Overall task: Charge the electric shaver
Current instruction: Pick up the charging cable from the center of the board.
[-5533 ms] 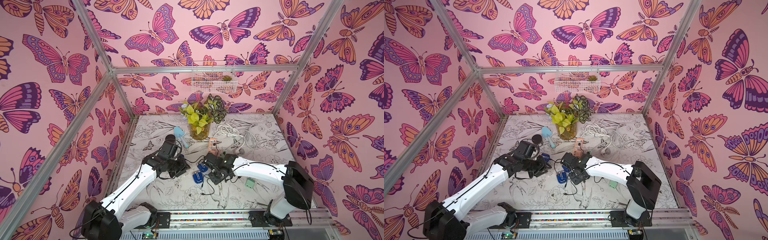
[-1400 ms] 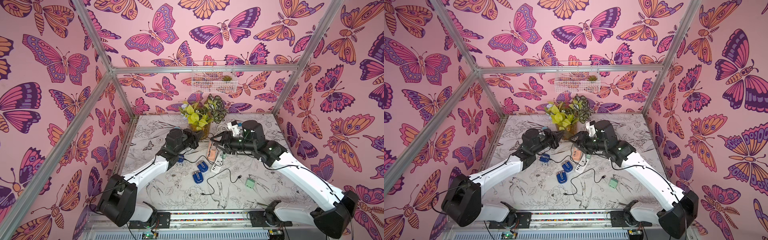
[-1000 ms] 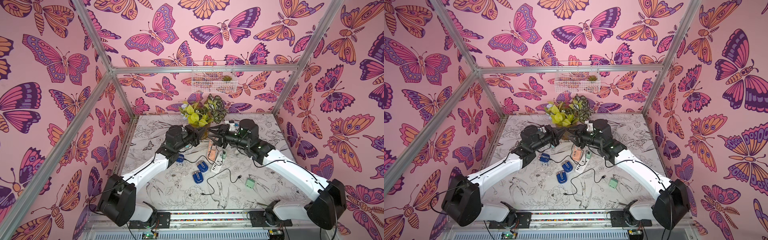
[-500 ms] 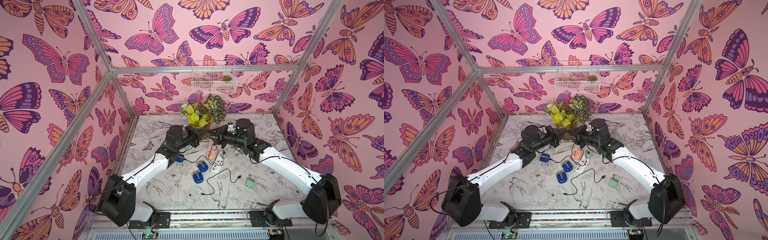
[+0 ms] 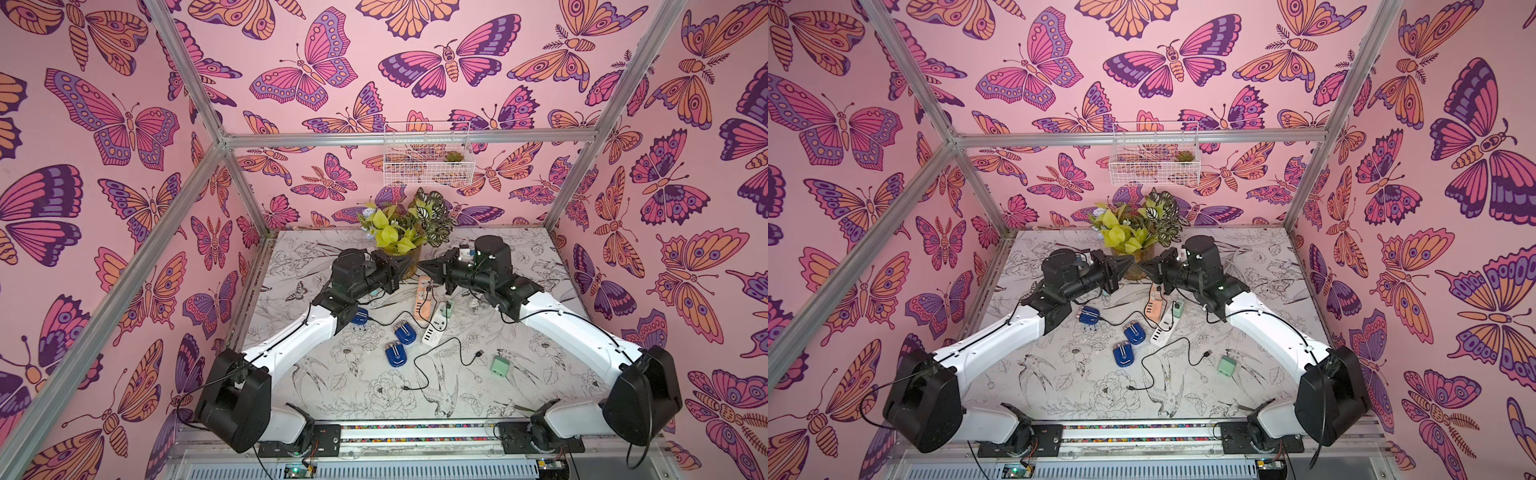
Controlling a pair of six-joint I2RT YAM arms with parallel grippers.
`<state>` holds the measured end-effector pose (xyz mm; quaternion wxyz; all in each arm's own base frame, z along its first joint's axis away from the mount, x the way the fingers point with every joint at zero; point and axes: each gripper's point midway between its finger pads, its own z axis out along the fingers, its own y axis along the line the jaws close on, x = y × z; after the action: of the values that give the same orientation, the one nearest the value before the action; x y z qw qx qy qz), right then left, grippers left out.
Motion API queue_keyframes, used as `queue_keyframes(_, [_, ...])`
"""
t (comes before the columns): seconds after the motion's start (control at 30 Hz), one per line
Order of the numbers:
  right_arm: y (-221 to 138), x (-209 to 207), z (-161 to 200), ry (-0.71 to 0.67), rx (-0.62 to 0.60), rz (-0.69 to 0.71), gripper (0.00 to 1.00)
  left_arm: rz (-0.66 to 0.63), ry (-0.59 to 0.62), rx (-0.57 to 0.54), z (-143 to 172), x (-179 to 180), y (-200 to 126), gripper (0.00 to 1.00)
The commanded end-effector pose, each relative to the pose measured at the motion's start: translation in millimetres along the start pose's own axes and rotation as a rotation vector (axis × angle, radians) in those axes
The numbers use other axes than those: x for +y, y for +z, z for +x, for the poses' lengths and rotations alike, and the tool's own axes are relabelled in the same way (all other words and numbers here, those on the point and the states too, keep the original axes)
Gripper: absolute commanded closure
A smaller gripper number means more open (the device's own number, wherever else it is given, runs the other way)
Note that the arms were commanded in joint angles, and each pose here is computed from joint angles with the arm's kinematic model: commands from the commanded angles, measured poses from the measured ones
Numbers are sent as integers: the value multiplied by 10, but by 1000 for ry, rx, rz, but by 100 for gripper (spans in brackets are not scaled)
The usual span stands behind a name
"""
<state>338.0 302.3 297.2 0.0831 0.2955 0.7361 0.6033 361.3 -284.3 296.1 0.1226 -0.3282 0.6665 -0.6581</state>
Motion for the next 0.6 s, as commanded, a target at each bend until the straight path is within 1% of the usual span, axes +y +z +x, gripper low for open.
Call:
queue_keyframes(0.0, [-6,83,-9,2,-2,-38,100,-1,12,20,22,-26,17,98])
queue_keyframes(0.07, [-36,86,-33,15,-23,-55,100,-12,9,9,4,0,-5,84])
queue_keyframes(0.1, [-51,81,-47,22,-32,-59,100,-14,9,0,-6,6,-21,80])
queue_keyframes(0.17, [-50,87,-44,25,-31,-63,100,-20,7,-9,-20,20,-33,77])
queue_keyframes(0.27, [-55,72,-39,24,-31,-53,100,-18,9,-9,-24,4,-28,77])
queue_keyframes(0.4, [-84,27,-50,27,-44,-46,100,-19,7,-18,-39,21,-38,82])
queue_keyframes(0.57, [-131,-17,-48,17,-57,-28,100,-29,5,-36,-64,59,-83,83])
